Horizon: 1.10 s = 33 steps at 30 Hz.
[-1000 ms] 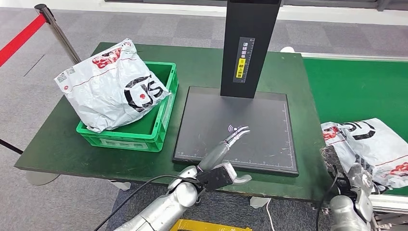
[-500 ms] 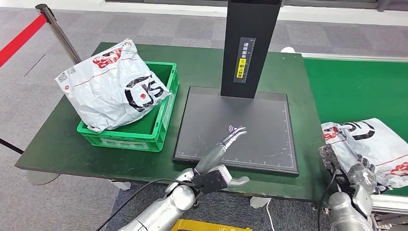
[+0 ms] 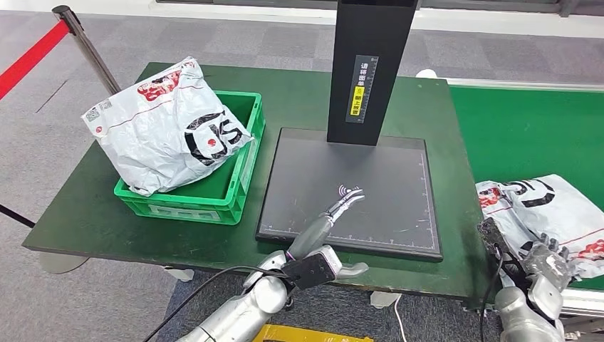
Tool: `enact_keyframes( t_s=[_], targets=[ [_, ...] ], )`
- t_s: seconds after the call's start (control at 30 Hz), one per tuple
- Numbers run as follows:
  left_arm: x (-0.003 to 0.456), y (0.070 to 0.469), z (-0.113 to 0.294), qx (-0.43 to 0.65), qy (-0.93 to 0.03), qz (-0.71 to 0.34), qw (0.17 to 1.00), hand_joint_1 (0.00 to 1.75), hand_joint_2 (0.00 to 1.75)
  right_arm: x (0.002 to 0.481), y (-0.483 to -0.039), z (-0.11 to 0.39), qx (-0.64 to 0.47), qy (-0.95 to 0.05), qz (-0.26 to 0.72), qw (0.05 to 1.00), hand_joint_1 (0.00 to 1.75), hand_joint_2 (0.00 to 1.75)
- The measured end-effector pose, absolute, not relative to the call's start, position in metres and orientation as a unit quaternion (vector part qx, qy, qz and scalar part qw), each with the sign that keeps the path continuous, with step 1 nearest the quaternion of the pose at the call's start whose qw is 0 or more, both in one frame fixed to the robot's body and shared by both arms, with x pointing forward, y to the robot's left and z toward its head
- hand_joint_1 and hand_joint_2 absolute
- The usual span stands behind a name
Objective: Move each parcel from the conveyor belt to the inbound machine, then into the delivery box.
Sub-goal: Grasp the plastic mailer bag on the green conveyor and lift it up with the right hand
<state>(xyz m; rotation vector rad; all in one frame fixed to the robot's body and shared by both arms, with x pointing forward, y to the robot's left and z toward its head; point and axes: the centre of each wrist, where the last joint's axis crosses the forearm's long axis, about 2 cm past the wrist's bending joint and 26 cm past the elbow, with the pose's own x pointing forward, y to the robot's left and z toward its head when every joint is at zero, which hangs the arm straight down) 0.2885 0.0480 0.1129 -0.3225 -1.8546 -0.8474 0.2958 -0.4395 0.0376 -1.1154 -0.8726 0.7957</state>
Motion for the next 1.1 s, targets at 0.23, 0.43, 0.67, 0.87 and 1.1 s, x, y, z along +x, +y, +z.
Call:
enact_keyframes(
  t_s=[0.23,0.43,0.67,0.87,1.1],
  targets=[
    [0.2884,0.0481,0.1157,-0.136,-0.775,-0.350,0.509,0.00,1.75,0.2937,-0.4458,0.0373,-0.500,-0.383,0.359,0.688,0.00,0.00],
    [0.2883,0.0481,0.1166,-0.136,-0.776,-0.349,0.507,0.00,1.75,0.2929,-0.4475,0.0369,-0.501,-0.381,0.360,0.689,0.00,0.00],
    [0.2882,0.0482,0.1166,-0.136,-0.776,-0.349,0.507,0.00,1.75,0.2924,-0.4478,0.0363,-0.500,-0.379,0.361,0.690,0.00,0.00],
    [0.2880,0.0482,0.1168,-0.137,-0.776,-0.349,0.507,0.00,1.75,0.2920,-0.4481,0.0358,-0.497,-0.378,0.363,0.692,0.00,0.00],
    [0.2873,0.0469,0.1195,-0.142,-0.777,-0.352,0.502,0.00,1.75,0.2901,-0.4489,0.0333,-0.490,-0.370,0.368,0.699,0.00,0.00]
  ],
)
